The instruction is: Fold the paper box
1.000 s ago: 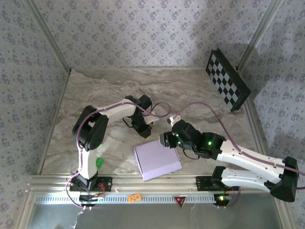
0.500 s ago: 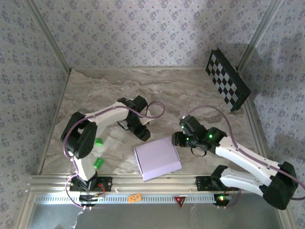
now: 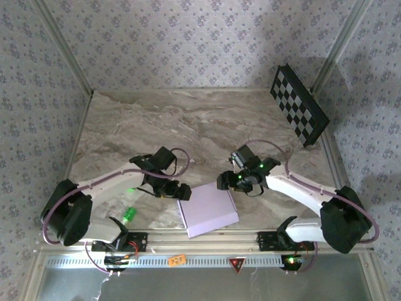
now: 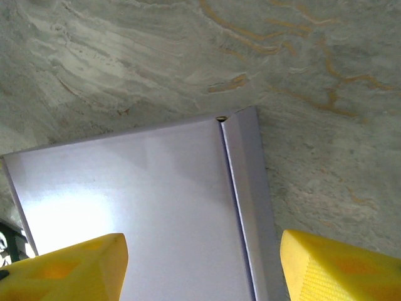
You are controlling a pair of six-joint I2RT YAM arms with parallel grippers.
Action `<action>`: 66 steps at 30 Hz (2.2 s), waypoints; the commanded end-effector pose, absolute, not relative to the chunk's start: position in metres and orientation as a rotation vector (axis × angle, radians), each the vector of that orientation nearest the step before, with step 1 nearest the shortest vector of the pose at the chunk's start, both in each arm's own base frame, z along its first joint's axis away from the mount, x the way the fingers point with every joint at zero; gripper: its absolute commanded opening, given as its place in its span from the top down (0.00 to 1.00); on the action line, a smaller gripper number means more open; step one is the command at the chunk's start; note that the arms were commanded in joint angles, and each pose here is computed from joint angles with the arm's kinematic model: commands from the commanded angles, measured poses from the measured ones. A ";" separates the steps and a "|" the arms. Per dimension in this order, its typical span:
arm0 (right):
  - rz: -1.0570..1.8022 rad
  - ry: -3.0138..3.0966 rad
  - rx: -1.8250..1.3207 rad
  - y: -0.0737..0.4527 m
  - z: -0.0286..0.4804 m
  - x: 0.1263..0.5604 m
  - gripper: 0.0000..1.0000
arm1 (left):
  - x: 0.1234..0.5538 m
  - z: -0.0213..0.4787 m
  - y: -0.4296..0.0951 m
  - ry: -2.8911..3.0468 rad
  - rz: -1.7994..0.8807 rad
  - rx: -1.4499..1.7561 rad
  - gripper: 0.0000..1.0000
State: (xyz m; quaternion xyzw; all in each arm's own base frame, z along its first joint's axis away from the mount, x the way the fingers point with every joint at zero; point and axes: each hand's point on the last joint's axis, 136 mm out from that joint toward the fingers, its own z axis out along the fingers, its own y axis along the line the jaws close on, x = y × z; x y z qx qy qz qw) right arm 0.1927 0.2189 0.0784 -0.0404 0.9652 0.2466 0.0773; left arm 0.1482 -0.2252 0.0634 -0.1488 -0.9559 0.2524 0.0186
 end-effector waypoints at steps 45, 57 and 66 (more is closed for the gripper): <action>0.963 2.867 0.011 0.229 0.073 0.201 0.35 | 0.197 0.080 -0.279 -2.950 1.139 -0.343 0.21; 0.872 2.842 0.023 0.224 0.064 0.252 0.37 | 0.252 0.081 -0.259 -3.027 1.073 -0.345 0.25; 0.645 2.835 -0.008 0.202 0.065 0.267 0.33 | 0.234 0.079 -0.244 -3.013 1.054 -0.321 0.25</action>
